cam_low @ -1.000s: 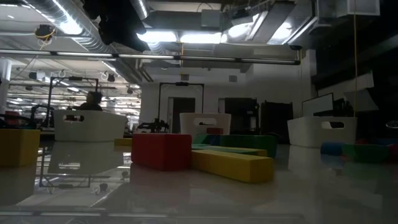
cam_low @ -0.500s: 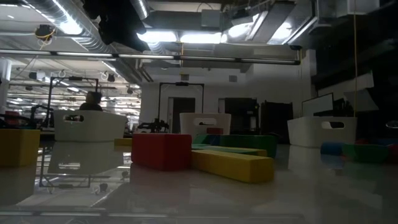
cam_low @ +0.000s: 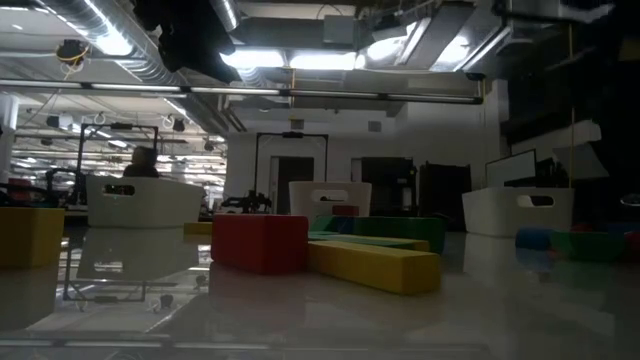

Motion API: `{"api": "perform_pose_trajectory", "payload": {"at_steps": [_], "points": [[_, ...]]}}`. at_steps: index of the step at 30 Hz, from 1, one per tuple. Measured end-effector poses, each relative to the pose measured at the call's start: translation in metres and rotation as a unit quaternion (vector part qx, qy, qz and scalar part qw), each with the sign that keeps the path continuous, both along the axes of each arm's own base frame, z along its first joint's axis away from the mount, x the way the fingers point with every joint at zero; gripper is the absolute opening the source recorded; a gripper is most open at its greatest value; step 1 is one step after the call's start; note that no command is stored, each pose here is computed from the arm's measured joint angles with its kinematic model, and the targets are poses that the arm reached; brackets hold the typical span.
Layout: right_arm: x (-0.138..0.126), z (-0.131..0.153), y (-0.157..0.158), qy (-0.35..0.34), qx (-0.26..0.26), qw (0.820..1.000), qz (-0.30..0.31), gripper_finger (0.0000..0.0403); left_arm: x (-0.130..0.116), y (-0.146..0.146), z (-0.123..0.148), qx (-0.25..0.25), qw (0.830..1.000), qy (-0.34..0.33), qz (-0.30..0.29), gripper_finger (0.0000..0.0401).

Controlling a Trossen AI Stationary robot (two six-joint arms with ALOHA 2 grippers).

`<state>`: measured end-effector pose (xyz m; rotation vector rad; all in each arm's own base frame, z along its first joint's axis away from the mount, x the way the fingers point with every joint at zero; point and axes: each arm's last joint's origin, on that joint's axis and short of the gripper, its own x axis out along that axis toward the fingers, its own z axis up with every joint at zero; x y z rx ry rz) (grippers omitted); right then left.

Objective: Sort blocks
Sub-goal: Put the blue block into the top center white bin

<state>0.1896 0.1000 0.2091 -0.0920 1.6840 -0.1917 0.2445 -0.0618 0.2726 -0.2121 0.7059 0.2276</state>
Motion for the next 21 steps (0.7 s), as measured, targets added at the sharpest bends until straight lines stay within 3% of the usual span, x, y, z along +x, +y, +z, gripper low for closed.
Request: {"api": "perform_pose_trajectory", "payload": {"at_steps": [21], "points": [[-0.002,-0.053,-0.044,0.022,0.059,0.998,-0.005,0.0183,0.000,0.000,0.000,0.000,1.000,0.000,0.000,0.0227]]}}
